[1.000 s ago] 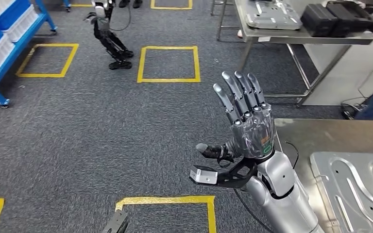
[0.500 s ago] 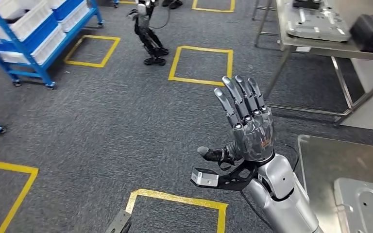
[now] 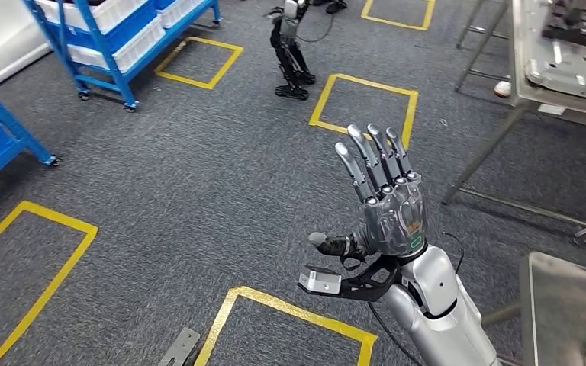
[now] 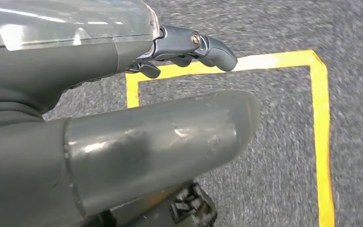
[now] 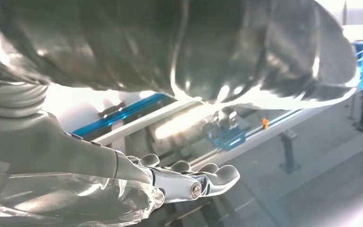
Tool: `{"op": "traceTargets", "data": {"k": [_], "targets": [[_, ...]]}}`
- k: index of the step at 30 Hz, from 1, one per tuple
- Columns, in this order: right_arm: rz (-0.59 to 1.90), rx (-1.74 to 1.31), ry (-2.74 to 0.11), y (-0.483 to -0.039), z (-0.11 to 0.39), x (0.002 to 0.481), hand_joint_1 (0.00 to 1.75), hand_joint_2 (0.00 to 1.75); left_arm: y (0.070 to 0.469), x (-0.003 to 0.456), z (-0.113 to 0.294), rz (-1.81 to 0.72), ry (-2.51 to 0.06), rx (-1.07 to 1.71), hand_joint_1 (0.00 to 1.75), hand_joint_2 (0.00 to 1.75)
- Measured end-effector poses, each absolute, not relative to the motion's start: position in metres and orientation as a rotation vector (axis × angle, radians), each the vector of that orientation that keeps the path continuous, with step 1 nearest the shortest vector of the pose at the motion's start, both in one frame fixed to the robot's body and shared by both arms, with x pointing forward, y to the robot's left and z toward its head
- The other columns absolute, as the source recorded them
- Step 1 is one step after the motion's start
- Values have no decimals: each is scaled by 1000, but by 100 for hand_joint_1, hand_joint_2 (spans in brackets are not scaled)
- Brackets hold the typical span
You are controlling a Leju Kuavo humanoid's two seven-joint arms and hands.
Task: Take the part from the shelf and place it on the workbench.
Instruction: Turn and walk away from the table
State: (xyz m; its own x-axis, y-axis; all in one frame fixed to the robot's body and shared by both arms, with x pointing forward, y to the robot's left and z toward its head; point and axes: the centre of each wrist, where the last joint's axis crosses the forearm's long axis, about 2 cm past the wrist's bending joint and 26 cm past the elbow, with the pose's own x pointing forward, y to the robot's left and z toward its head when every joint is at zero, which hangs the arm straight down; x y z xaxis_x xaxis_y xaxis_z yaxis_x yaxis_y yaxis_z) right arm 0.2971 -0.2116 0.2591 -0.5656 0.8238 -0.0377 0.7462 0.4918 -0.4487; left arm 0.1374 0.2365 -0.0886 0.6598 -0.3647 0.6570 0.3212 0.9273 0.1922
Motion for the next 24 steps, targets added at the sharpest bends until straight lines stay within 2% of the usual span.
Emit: {"op": "traceTargets", "data": {"k": [24], "targets": [[638, -1361, -2375, -231, 220, 296, 0, 0, 243, 128, -92, -373, -744, 77, 0, 0]]}}
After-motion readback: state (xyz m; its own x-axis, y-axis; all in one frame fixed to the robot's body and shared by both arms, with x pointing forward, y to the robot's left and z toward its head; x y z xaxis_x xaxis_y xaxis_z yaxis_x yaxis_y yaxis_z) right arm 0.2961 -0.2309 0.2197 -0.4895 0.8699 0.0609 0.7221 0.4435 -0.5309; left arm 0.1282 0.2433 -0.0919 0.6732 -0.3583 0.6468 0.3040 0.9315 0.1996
